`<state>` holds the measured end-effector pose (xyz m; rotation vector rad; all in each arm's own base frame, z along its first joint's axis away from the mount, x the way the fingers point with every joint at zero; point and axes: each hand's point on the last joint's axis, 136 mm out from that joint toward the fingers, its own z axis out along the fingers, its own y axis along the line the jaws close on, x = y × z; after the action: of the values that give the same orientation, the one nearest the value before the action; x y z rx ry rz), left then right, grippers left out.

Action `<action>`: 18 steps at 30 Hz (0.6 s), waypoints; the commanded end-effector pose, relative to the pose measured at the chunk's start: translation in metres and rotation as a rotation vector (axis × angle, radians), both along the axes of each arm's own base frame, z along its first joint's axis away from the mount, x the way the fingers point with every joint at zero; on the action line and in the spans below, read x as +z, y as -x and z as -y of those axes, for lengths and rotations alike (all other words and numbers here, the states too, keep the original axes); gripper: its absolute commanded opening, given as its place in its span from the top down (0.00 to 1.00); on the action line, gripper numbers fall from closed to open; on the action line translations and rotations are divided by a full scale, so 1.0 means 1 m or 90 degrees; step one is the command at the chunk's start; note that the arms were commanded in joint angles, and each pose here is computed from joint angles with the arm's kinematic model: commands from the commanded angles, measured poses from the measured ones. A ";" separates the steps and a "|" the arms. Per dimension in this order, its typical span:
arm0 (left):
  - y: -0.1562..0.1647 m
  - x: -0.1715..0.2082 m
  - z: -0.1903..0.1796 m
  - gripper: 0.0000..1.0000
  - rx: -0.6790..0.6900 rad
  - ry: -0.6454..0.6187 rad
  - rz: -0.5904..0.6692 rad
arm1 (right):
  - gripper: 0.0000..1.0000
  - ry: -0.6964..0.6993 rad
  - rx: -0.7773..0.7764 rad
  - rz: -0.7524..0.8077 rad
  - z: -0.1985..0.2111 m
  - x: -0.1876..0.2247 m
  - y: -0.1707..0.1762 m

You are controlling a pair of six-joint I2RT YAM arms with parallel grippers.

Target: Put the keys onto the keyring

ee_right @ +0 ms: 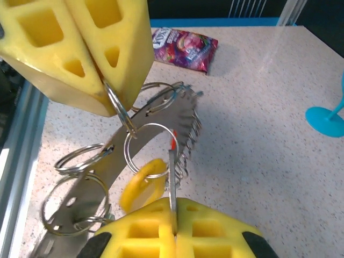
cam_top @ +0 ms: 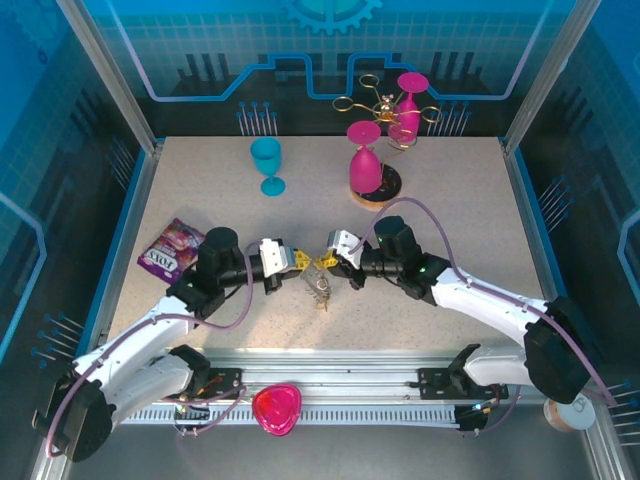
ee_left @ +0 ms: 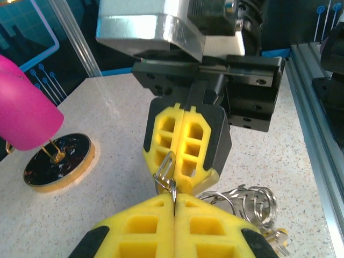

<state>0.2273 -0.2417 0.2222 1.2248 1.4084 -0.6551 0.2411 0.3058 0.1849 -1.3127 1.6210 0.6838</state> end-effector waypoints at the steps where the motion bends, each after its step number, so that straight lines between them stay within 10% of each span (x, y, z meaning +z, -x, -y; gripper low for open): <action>1: -0.003 0.001 0.000 1.00 0.002 -0.018 0.012 | 1.00 0.036 -0.044 0.021 0.006 0.012 -0.011; 11: -0.010 -0.016 -0.003 0.97 0.026 -0.053 -0.020 | 1.00 0.074 -0.023 0.030 -0.002 0.031 -0.008; 18: -0.013 -0.008 -0.012 0.38 0.070 -0.048 -0.005 | 1.00 0.100 -0.027 0.035 -0.007 0.035 -0.018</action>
<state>0.2404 -0.2345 0.2024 1.2264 1.5111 -0.5715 0.2525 0.3078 0.2057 -1.3850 1.7107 0.5325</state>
